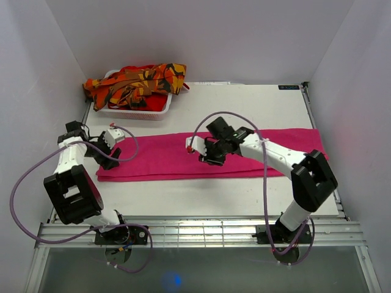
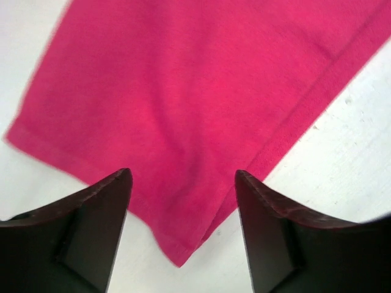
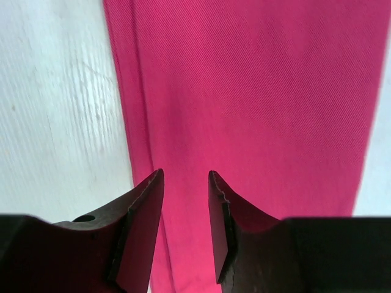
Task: Fold and stack the trousers
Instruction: Fold the trousers
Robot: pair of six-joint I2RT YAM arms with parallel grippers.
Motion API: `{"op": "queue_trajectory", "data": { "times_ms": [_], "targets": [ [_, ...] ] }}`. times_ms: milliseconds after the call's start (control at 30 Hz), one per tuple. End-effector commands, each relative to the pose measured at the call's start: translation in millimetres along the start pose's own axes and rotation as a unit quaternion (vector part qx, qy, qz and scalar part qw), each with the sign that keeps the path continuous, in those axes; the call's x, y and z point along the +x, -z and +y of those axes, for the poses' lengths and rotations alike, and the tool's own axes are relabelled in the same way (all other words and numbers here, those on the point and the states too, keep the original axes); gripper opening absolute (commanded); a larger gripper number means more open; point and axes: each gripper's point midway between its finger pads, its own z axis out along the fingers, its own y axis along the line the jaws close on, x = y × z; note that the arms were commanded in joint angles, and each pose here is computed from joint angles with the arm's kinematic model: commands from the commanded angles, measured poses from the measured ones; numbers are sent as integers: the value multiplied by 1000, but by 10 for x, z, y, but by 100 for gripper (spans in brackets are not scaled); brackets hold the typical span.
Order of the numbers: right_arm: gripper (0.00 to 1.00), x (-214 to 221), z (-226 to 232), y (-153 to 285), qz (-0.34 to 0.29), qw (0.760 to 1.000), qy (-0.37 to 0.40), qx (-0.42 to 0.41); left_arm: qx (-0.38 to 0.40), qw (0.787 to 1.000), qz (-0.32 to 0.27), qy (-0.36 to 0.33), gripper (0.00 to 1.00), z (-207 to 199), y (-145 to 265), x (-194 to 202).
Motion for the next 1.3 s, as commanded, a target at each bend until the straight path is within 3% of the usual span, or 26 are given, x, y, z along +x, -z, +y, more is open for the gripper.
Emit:
{"op": "queue_trajectory", "data": {
  "times_ms": [0, 100, 233, 367, 633, 967, 1133, 1267],
  "targets": [
    [41, -398, -34, -315, -12, 1000, -1, 25, 28, 998, -20, -46, 77, -122, -125, 74],
    [39, -660, 30, -589, -15, 999, 19, 25, 48, 998, -21, -25, 68, -148, -207, 151],
    [38, -850, 46, -864, -15, 999, 20, 28, 75, 996, -39, 15, 65, -150, -238, 160],
    [37, -943, 159, -1054, -12, 999, 27, 12, 93, 995, -36, 32, 65, -201, -236, 208],
    [39, -816, 452, -1252, 15, 999, 41, -27, 76, 997, -11, 3, 72, -167, -187, 418],
    [39, -688, 395, -1361, 36, 999, 41, -6, 75, 997, 29, -20, 72, -122, -136, 673],
    [27, -737, 345, -1335, 30, 999, 42, 5, 84, 996, 29, -32, 69, -175, -145, 695],
    [8, -805, 318, -1285, 24, 999, 38, 8, 88, 994, 34, -55, 64, -185, -137, 717]
  ]
}}
